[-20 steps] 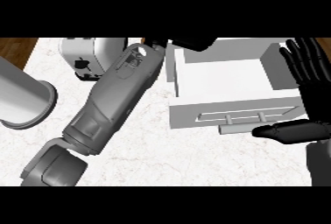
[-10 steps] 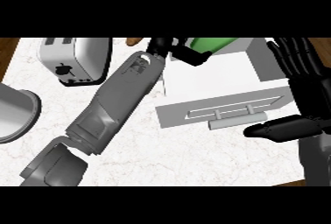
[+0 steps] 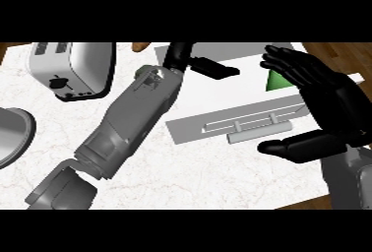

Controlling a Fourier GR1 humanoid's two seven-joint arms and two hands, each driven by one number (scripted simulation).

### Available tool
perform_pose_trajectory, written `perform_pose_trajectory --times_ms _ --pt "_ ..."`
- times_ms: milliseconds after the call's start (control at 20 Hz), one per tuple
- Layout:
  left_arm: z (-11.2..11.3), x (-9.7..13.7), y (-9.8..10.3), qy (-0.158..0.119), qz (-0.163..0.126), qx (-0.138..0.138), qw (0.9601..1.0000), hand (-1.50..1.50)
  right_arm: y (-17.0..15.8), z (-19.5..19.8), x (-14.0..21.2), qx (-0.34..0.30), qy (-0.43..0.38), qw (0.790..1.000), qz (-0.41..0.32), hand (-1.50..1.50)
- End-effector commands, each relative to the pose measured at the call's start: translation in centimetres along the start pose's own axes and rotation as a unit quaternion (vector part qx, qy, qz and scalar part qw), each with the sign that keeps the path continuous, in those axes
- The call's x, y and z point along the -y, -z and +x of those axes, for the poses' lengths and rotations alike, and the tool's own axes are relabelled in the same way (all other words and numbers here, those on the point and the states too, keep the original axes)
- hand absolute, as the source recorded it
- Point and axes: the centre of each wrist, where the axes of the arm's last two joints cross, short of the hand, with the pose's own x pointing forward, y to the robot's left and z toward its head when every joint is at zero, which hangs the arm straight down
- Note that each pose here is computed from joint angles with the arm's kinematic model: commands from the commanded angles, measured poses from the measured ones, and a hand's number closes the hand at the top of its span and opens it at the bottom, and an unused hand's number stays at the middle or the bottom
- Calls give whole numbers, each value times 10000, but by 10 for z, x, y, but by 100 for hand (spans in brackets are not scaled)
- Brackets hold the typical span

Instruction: Pick up the cup, place it into the drawer and close the drawer

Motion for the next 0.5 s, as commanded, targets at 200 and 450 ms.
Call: perform_pose_trajectory --times_ms 200,450 --pt "11 1 1 -1033 245 764 9914 -150 -5 -14 -20 -450 386 9804 1881 150" --pt "14 0 4 -1143 623 819 9881 -150 -18 -8 -7 -1465 -808 9508 2606 150"
